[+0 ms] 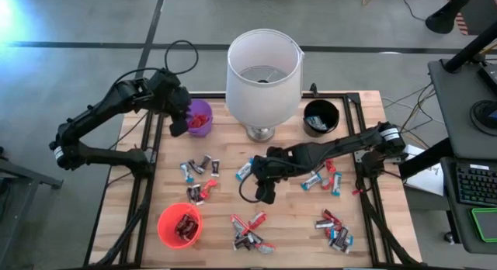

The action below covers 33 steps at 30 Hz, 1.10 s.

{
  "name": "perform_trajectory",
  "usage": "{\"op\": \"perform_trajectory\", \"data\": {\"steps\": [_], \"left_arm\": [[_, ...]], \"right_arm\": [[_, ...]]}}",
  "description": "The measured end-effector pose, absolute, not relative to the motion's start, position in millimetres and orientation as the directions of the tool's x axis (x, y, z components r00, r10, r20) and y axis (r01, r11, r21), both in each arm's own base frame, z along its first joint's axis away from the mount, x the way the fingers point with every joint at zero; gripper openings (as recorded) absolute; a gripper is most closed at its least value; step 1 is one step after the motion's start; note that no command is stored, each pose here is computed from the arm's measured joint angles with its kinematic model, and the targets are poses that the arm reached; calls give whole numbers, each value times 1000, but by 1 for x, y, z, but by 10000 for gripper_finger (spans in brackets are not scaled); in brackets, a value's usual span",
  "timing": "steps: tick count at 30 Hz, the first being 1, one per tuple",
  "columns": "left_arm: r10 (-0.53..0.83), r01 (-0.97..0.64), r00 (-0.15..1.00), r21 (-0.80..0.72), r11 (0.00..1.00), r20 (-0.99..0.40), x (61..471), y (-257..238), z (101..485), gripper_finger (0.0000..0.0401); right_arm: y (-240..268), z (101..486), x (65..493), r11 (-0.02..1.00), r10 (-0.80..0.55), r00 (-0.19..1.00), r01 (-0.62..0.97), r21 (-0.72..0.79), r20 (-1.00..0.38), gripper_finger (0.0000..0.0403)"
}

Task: Sort candy
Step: Put the white chocolate into the black bin

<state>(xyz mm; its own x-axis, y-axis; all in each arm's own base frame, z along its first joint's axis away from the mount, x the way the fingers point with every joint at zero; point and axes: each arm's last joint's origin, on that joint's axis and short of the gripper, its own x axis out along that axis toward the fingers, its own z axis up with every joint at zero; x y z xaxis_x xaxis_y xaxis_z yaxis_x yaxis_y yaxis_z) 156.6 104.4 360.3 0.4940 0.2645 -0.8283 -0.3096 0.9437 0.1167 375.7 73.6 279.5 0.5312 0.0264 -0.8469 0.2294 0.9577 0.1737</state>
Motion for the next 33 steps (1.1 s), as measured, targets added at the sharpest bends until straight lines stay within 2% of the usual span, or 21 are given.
{"op": "perform_trajectory", "data": {"steps": [5, 9, 12, 17, 20, 23, 28, 33], "left_arm": [[247, -296, 494, 106, 949, -834, 156, 103, 360, 100], [230, -277, 469, 105, 955, -853, 154, 102, 358, 100], [219, -268, 454, 102, 958, -864, 152, 101, 357, 100], [217, -237, 452, 118, 964, -865, 152, 101, 357, 100], [214, -221, 454, 124, 968, -865, 152, 100, 357, 100], [210, -203, 456, 128, 971, -865, 152, 100, 357, 100], [201, -182, 462, 129, 975, -864, 152, 100, 357, 100], [197, -180, 462, 126, 976, -865, 152, 100, 357, 100]], "right_arm": [[71, 261, 370, 932, 13, 473, 313, 182, -881, 148], [68, 244, 356, 838, -16, 340, 518, 173, -940, 148], [65, 232, 344, 705, -84, 231, 701, 106, -969, 148], [60, 206, 325, 382, -144, 86, 924, 25, -986, 148], [61, 190, 314, 220, -165, 29, 975, -8, -986, 148], [65, 180, 306, 118, -174, -6, 993, -27, -985, 148], [72, 178, 300, 19, -197, -24, 999, -28, -980, 148], [79, 172, 287, -96, -221, -92, 993, -72, -971, 148]]}}
